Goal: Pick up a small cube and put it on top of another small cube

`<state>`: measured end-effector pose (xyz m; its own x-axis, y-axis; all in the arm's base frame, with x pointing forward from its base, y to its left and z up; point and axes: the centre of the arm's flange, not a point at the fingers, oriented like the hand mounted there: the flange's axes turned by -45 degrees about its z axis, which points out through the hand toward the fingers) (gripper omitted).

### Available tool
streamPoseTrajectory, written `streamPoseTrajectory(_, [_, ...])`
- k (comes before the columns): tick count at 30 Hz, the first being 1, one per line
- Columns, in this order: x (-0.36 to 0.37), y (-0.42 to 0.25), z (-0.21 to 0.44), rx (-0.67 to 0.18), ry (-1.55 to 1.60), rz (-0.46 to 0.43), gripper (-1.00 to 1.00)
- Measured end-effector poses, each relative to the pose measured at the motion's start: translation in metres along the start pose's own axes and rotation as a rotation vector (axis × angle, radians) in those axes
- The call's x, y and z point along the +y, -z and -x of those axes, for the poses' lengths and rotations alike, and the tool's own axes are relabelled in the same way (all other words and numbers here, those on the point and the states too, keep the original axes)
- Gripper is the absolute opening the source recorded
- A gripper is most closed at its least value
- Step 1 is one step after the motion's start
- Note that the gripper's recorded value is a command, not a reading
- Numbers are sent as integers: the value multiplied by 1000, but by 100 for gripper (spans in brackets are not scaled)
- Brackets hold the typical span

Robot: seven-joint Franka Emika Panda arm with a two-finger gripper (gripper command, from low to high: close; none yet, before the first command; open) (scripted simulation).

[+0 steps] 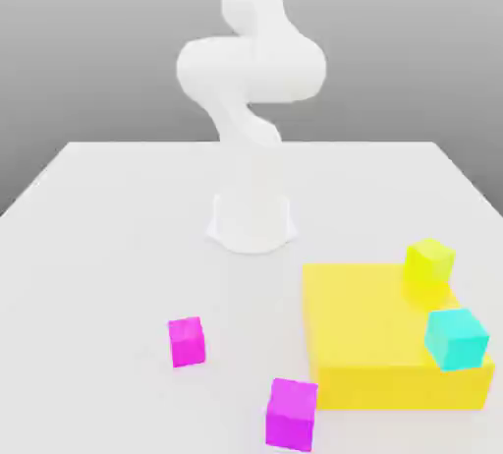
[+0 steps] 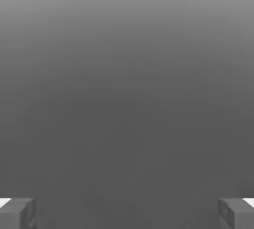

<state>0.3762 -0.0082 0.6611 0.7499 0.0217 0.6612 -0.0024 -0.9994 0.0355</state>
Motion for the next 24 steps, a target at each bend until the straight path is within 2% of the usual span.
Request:
streamPoseTrajectory(5, [22, -123, 49, -185, 81, 37, 0])
streamPoseTrajectory(10, [47, -221, 129, -369, 147, 28, 0])
streamPoseTrajectory(14, [63, -281, 215, -522, 192, -16, 0])
streamPoseTrajectory(18, [70, -319, 321, -678, 227, -104, 0])
streamPoseTrajectory(24, [68, -356, 371, -712, 235, -127, 0])
